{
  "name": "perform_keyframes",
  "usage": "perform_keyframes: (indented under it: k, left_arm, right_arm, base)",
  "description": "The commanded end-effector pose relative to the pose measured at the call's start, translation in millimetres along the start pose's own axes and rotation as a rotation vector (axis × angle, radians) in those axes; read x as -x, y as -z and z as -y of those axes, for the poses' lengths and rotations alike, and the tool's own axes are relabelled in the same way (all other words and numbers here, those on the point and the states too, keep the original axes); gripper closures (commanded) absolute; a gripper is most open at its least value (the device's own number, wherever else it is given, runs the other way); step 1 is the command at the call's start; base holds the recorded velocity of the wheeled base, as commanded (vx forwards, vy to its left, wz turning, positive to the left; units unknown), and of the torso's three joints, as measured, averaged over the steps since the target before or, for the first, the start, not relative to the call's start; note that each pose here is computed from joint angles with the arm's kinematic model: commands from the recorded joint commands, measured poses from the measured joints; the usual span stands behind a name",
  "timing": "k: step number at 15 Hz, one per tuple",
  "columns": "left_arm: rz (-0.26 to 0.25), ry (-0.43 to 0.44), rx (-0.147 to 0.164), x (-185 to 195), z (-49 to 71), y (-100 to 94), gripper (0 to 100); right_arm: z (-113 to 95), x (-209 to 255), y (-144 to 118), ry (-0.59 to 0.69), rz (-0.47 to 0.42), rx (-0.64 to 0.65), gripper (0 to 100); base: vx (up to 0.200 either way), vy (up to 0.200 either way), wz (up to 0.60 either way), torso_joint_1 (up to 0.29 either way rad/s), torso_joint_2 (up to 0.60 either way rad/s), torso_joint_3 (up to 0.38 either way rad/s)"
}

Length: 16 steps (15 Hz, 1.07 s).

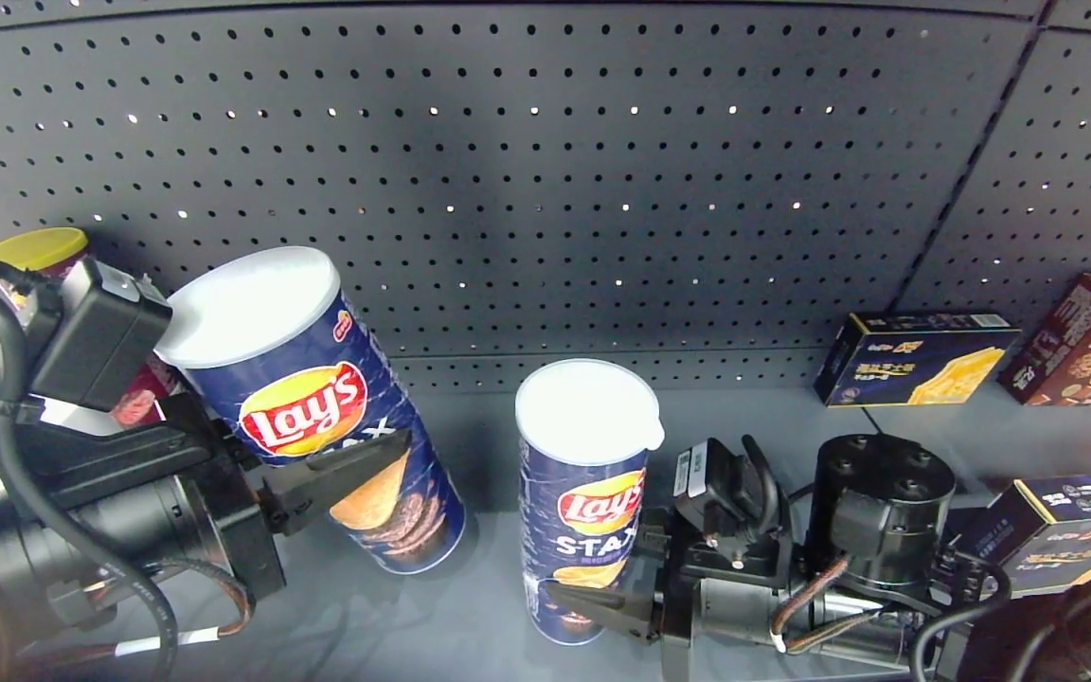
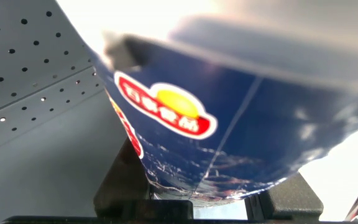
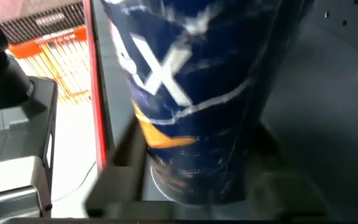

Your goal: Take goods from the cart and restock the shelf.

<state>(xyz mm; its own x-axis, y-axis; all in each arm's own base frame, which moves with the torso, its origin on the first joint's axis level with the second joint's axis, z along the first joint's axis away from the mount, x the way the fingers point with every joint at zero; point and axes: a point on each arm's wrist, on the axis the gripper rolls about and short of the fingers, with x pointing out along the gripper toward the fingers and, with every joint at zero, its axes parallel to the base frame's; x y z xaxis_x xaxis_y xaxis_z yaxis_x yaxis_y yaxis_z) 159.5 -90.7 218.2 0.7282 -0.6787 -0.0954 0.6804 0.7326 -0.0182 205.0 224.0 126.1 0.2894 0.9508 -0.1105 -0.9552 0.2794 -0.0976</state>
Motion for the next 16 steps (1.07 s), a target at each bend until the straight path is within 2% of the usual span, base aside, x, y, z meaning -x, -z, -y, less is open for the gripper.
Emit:
perform_keyframes:
  k: [1,9,16]
  left_arm:
    - [0.001,0.0,0.0,0.0,0.0,-0.2,100]
    - [0.001,-0.002,0.001,0.0,-0.1,-0.2,100]
    - [-0.011,-0.002,0.005,0.5,0.1,3.4,100]
  right_arm:
    - [0.0,-0.5,0.6,-0.001,0.001,0.001,0]
    - [-3.0,6.0,0.0,0.015,0.004,0.004,0]
    - [-18.3,52.7,2.0,0.037,-0.025,-0.013,0]
  base:
    - [0.0,0.0,0.0,0.0,0.0,0.0]
    - [0.0,0.0,0.0,0.0,0.0,0.0]
    - [0.0,0.0,0.0,0.0,0.0,0.0]
